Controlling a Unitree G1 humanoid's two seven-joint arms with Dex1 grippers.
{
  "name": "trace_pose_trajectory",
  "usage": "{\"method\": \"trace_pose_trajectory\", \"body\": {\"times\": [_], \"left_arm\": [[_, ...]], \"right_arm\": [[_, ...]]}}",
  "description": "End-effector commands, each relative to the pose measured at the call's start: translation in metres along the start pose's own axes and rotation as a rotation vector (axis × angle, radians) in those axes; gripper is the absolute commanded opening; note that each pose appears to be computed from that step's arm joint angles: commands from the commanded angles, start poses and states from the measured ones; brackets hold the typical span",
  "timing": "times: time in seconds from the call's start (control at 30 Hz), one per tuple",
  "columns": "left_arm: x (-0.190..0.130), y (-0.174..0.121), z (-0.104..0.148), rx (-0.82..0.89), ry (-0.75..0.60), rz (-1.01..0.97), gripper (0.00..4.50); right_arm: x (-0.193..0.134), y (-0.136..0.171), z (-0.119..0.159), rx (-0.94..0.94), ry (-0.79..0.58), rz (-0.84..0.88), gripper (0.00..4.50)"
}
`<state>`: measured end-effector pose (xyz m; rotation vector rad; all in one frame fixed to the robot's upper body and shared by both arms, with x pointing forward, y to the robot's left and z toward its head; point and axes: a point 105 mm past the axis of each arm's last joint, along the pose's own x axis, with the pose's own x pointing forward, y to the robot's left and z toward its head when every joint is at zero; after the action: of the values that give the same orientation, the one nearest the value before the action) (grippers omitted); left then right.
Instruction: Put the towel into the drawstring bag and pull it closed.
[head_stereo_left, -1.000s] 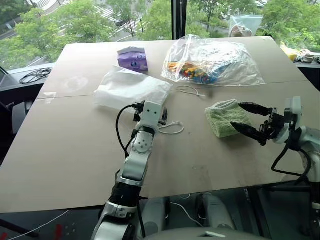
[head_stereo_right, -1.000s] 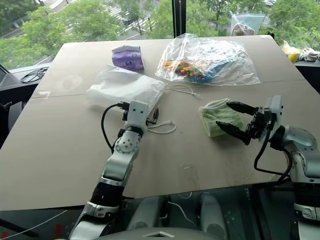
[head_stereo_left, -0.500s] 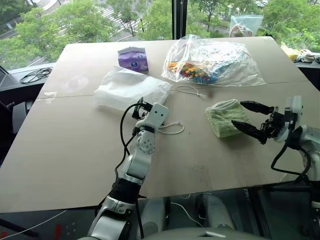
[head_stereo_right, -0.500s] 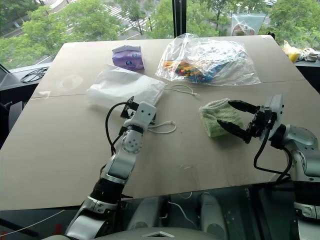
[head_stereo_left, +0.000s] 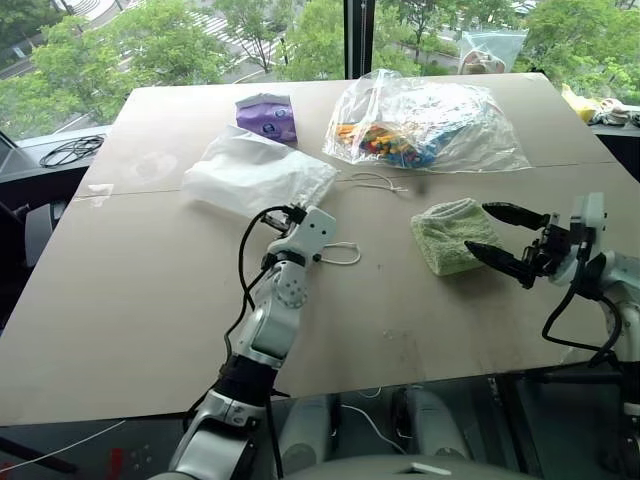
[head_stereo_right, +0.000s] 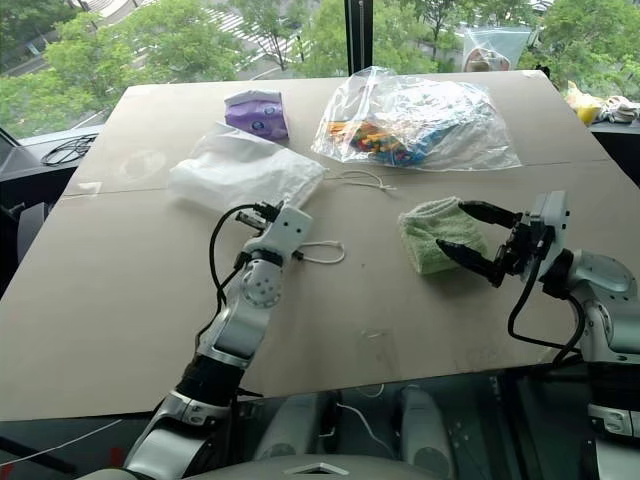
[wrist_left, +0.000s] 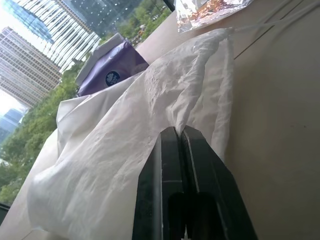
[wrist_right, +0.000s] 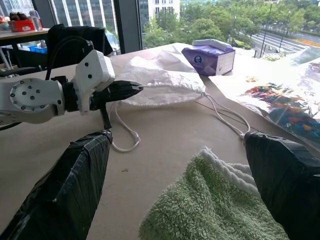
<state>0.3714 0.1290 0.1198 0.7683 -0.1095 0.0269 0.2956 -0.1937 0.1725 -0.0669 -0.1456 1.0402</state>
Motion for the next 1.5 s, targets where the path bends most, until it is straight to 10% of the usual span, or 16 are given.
{"method": "trace_pose_trajectory", "body": {"times": [0.03,0.87,1.2,1.5], "left_arm": [[0.002,0.011,0.014,0.021,-0.067,0.054,0.09],[0.002,0.057,0.029,-0.392,-0.132,-0.055,0.09],[0.001,0.056,0.038,-0.441,-0.169,-0.106,0.09],[0.0,0.058,0.034,-0.444,-0.164,-0.111,0.0]], "right_arm": [[-0.004,-0.005,0.015,-0.065,-0.028,-0.018,4.5],[0.008,-0.058,-0.095,-0.009,0.63,-0.552,4.5],[0.047,-0.008,-0.109,0.696,0.538,-0.369,4.5],[0.064,0.023,-0.113,0.563,0.599,-0.127,0.97]]}}
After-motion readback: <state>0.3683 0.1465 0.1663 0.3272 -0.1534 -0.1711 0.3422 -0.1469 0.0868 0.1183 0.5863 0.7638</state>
